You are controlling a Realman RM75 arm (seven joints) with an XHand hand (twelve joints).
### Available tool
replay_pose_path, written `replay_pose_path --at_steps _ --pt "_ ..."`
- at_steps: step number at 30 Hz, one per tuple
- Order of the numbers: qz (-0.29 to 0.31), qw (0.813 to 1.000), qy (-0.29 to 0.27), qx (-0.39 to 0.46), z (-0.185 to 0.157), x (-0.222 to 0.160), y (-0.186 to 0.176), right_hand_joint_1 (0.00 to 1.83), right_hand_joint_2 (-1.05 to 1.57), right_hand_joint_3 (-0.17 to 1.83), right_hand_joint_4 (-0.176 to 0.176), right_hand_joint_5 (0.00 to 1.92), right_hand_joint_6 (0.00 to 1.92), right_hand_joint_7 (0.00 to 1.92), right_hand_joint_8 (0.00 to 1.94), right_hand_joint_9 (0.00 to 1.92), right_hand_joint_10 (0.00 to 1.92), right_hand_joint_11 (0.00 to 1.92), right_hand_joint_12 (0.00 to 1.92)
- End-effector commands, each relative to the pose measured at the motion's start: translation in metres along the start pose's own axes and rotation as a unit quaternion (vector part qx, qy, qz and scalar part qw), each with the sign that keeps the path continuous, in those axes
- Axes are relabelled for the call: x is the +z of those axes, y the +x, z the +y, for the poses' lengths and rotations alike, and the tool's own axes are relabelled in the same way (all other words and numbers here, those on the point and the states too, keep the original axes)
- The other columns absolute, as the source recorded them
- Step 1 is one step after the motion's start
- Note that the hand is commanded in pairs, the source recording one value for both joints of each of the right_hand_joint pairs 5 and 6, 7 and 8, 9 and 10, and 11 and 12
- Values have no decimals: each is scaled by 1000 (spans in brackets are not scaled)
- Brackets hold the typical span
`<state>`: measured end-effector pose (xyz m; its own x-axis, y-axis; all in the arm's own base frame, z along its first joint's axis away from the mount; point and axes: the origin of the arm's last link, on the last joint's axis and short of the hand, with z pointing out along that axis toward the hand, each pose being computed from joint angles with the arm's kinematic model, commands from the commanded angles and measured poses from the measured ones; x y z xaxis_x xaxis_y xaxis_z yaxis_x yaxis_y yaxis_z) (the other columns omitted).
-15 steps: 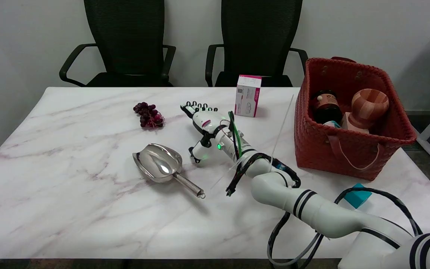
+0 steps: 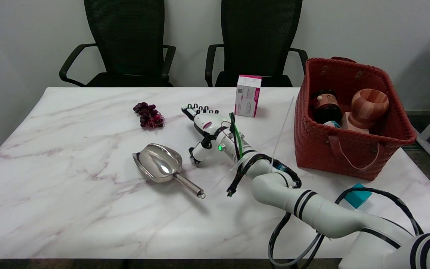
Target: Pick up the white paper box.
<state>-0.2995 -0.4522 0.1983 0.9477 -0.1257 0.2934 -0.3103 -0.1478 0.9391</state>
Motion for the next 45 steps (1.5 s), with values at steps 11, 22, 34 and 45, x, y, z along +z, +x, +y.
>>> replay_pose_path --at_steps 11,22,34,45 --pt "161 964 -50 203 11 -25 44 1193 316 1177 0 60 60 100 100 193 193 177 177" --pt "174 893 -17 414 8 -28 43 1145 386 1131 0 85 85 182 182 249 249 191 191" --pt "242 858 3 453 3 -31 61 1039 346 927 0 0 0 222 222 299 299 253 253" --pt "279 848 -11 450 10 -31 66 958 358 469 0 0 0 97 97 202 202 172 172"
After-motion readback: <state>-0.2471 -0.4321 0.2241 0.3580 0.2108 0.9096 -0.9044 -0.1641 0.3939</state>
